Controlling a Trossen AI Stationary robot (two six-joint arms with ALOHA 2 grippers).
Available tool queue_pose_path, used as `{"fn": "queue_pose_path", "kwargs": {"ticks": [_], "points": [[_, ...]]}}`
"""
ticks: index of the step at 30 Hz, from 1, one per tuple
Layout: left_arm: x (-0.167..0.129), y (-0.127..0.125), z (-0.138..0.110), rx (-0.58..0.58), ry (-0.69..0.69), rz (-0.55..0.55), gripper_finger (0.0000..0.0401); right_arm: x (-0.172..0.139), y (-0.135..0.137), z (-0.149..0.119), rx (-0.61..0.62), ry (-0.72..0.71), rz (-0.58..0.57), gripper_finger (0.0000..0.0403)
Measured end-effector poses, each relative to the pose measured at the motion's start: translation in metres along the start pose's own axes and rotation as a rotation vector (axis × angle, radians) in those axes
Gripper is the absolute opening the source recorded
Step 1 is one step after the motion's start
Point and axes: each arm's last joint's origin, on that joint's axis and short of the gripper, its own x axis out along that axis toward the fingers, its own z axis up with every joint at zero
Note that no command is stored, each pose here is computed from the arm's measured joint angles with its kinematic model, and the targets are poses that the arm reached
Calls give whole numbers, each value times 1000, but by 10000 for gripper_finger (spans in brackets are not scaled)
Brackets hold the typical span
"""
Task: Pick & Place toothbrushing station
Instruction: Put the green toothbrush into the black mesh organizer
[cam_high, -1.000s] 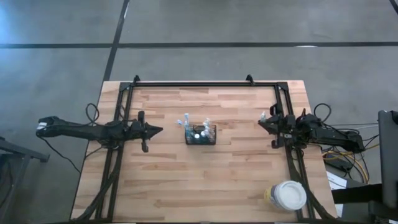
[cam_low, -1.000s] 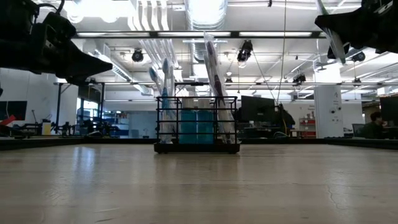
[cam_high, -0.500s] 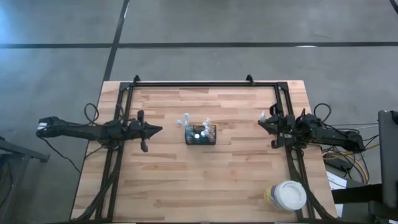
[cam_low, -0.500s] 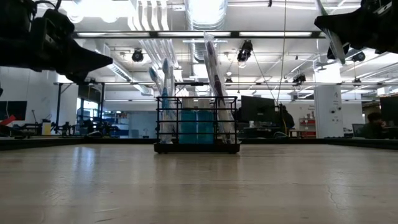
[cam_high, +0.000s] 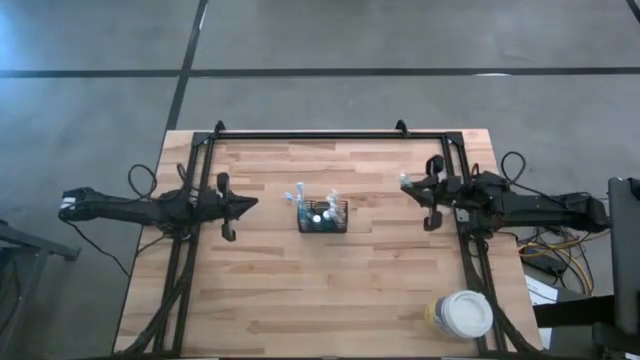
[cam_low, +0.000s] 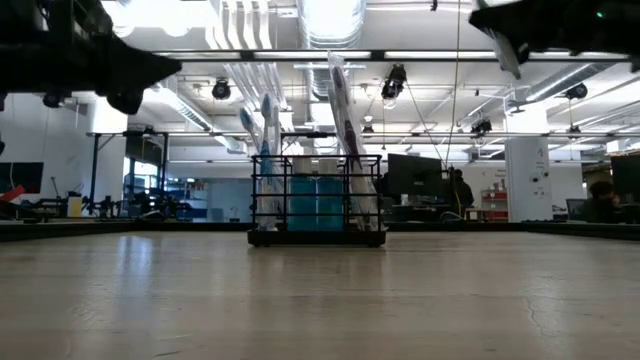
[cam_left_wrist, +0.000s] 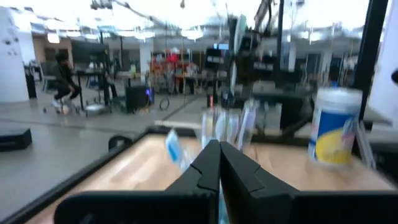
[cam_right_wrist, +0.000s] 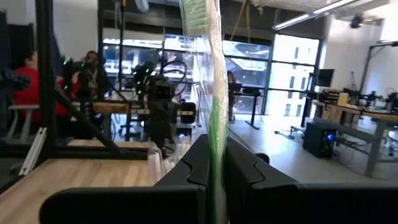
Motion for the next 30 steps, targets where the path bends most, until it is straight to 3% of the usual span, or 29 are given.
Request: {"fn": "queue_pose_path", "kwargs": {"ticks": [5,12,22,25,30], "points": [[3,0,21,-28,-96,12,20,37,1,19,-25,-31,69,13],[17,-4,57,22,-137,-1,74,108,4,35,-51,5,219,13],[52,-14,78,126,-108,-5,161,214,9,22,-58,61,412,13],[64,-17,77,165,-73,-26,175,243,11,16,-39,65,467,13],[77,-21,83,186,-144,-43,184,281,14,-1,-6,79,556,13]]}}
